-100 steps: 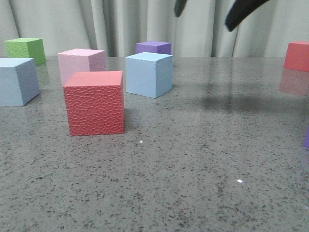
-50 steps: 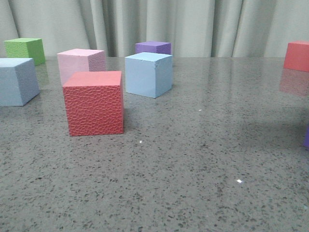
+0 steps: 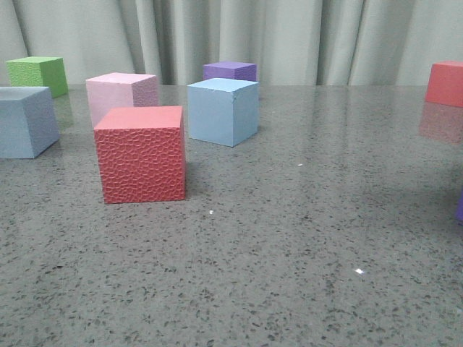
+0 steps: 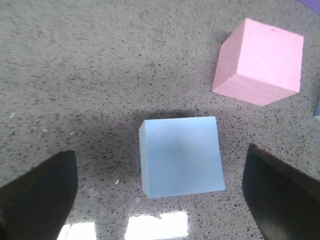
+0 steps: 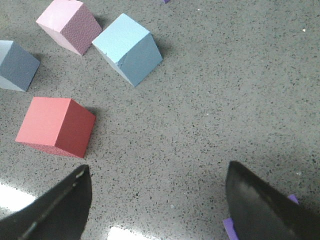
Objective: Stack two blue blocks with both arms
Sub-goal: 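Raise the open right gripper away from the placed cube, then grasp the other light blue cube near the robot with the left gripper, then lift the held light blue cube and carry it over the placed cube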
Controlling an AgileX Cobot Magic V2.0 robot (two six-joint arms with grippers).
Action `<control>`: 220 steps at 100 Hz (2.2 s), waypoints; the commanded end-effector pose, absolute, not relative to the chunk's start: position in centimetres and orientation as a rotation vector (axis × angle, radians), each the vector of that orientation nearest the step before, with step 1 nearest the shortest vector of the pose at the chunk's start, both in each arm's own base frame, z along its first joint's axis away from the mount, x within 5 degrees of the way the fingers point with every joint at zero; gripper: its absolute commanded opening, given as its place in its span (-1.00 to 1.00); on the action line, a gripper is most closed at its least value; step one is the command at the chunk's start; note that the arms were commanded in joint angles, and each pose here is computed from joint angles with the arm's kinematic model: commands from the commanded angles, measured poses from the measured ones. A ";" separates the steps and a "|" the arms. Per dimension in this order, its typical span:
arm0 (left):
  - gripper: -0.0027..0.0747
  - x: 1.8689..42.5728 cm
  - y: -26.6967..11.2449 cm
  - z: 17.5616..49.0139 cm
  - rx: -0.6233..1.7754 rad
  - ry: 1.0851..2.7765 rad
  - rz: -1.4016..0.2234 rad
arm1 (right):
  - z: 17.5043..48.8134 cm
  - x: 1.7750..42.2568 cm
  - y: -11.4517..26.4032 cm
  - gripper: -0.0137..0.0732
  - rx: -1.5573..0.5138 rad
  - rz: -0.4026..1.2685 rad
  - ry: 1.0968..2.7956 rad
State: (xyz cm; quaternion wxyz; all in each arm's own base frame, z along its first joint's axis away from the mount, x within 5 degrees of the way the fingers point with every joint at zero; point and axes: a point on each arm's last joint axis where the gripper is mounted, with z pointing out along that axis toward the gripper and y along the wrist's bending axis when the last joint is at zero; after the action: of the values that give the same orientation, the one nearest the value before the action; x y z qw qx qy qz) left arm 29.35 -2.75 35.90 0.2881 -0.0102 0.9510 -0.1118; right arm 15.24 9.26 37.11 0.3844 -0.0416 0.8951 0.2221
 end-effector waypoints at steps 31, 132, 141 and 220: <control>0.72 32.5 -5.2 34.8 0.052 2.613 -0.362 | 38.6 15.2 9.1 0.60 -0.114 0.588 2.180; -0.07 34.8 -5.7 30.3 0.008 2.768 -0.372 | 38.5 15.2 9.1 0.60 -0.114 0.587 2.182; -0.12 34.7 -5.7 30.4 0.013 2.781 -0.374 | 38.5 15.2 9.1 0.60 -0.114 0.587 2.182; -0.12 33.3 -11.7 42.5 0.349 2.513 -0.358 | 38.4 15.2 9.0 0.60 -0.119 0.571 2.196</control>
State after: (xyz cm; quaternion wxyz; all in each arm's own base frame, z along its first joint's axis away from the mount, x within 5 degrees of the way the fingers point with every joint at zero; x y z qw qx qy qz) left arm 35.00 -10.87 39.55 0.2527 0.1165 0.9534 -0.1169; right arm 15.19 9.20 36.95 0.3796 -0.0427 0.8983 0.2169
